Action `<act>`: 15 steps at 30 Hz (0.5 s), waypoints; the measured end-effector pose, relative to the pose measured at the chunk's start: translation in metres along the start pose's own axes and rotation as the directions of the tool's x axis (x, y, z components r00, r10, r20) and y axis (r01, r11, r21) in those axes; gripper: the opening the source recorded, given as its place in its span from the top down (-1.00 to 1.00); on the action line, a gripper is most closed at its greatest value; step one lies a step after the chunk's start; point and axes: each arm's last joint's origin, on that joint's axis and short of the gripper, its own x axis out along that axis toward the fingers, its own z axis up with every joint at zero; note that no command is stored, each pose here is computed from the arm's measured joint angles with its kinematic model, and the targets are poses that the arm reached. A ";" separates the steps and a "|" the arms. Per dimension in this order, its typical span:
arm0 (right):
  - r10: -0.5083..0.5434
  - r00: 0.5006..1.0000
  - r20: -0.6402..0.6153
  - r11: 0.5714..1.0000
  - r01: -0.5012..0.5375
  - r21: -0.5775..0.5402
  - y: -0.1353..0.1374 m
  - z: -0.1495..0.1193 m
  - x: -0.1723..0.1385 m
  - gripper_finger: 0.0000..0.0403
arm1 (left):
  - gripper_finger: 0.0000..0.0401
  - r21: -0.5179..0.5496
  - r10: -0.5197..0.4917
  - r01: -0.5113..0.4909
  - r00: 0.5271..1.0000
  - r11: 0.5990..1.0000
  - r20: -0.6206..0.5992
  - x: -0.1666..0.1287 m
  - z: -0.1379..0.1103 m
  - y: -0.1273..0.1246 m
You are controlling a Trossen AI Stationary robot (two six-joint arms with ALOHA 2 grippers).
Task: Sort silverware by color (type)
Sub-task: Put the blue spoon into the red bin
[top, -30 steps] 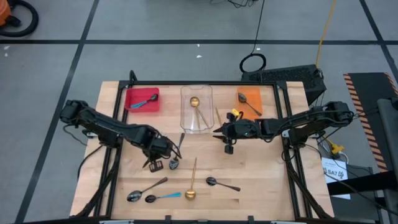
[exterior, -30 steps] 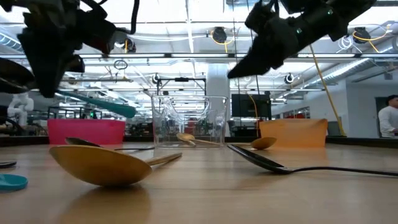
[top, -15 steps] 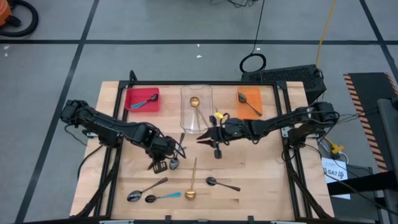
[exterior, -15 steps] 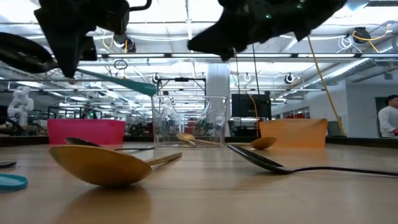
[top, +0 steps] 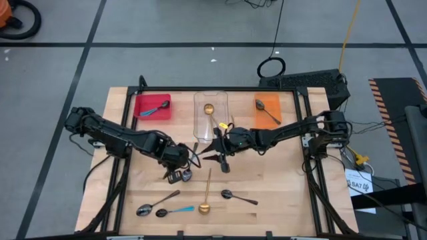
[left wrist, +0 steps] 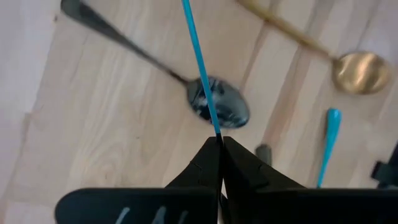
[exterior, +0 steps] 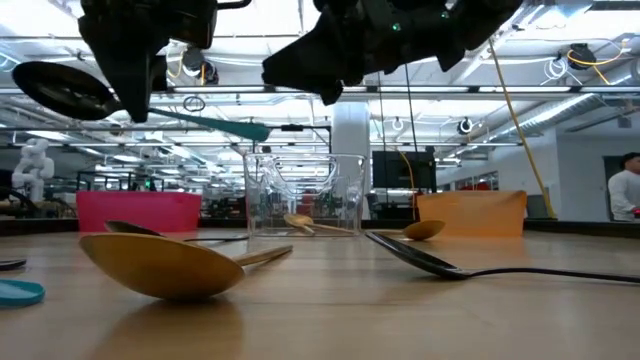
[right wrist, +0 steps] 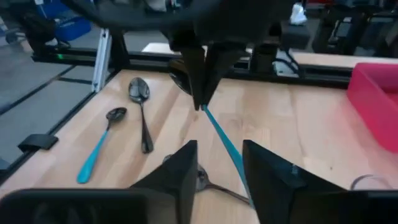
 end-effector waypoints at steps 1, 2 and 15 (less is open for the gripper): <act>0.000 1.000 -0.015 1.000 0.000 0.003 0.000 -0.002 0.003 0.31 | 0.96 0.004 -0.007 0.007 1.000 1.000 0.010 0.000 0.001 -0.001; 0.001 0.999 -0.034 1.000 0.000 0.010 -0.001 -0.004 0.005 0.25 | 0.96 0.008 -0.011 0.010 1.000 1.000 0.017 0.000 0.002 -0.001; 0.008 0.995 -0.095 1.000 -0.006 0.021 -0.003 -0.011 0.018 -0.12 | 0.96 0.142 -0.016 0.007 0.998 0.990 0.063 0.000 0.004 -0.004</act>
